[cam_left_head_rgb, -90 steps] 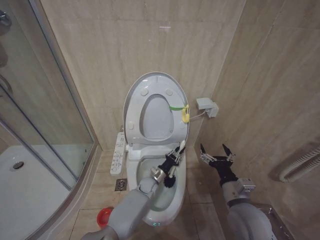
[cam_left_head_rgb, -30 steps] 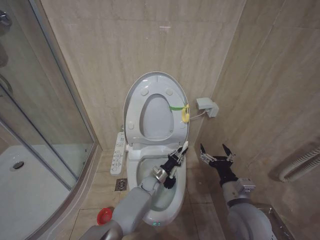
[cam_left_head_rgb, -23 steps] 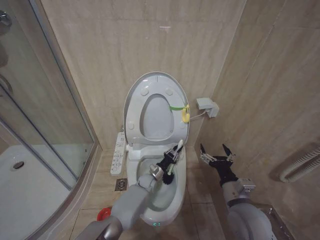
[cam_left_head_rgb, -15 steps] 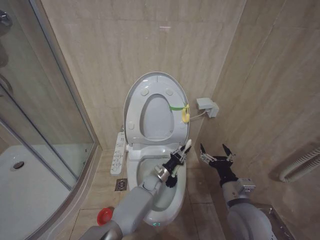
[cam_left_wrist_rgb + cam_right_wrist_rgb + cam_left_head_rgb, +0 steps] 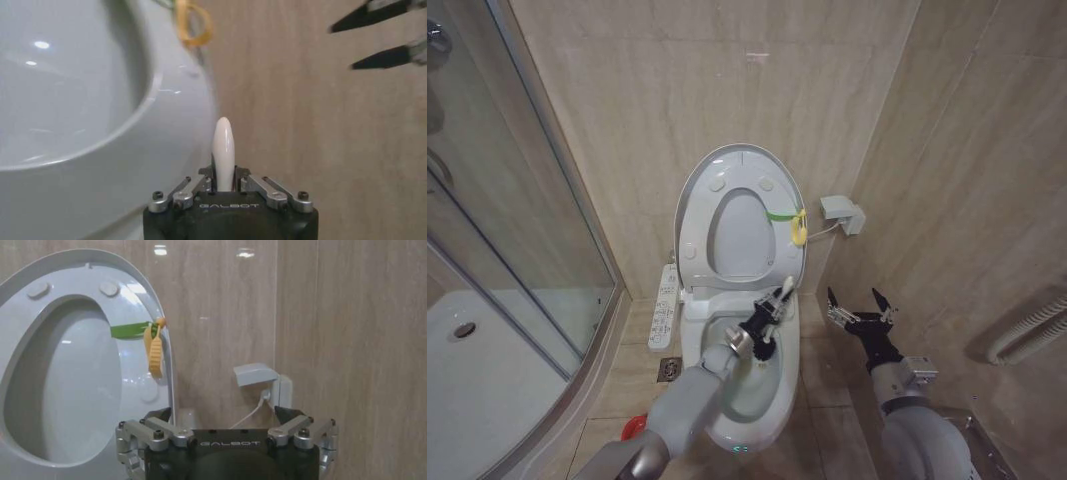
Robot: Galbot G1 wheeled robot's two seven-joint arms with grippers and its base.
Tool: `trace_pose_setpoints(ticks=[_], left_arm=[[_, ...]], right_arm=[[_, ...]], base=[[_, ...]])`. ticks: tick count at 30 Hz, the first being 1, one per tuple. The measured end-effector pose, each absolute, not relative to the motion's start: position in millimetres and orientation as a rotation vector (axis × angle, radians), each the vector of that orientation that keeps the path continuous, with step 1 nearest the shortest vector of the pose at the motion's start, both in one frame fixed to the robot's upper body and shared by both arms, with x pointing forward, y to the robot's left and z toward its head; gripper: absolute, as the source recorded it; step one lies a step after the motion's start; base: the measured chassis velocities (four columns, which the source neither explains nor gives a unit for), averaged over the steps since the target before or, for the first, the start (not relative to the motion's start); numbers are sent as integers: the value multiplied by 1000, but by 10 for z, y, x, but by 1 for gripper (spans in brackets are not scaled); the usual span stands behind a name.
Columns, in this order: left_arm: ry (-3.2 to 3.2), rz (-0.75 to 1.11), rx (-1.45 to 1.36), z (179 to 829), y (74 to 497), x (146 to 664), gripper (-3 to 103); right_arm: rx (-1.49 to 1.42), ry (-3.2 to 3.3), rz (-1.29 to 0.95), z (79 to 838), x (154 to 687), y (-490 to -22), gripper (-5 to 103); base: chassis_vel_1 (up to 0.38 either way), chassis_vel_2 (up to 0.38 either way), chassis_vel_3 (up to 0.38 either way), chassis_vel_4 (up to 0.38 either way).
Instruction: Open the toilet lid, clean the toilet bowl with a toilet brush, close the toilet lid, and flush.
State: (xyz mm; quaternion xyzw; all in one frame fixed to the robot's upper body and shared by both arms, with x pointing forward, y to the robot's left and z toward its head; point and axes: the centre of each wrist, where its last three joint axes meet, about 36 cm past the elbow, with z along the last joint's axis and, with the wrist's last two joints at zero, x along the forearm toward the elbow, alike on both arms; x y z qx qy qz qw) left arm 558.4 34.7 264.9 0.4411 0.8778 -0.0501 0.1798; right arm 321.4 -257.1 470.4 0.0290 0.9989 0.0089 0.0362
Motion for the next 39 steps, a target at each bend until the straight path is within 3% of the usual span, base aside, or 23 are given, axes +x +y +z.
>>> trace_pose_setpoints(ticks=[12, 22, 31, 39], left_arm=[[2563, -53, 1186, 2459, 682, 5762, 19], [2462, -163, 1259, 2727, 250, 5474, 19], [2614, -92, 1178, 2554, 712, 5708, 19], [2494, -200, 1237, 2730, 267, 5489, 19]], right_arm=[[89, 3068, 27, 4704, 3214, -2571, 100], [89, 3068, 27, 4704, 3214, -2571, 100], [89, 3068, 27, 4704, 3214, -2571, 100], [89, 3068, 27, 4704, 3214, -2571, 100]], base=[[0, 0, 0, 0], [0, 0, 0, 0], [0, 0, 0, 0], [0, 0, 0, 0]])
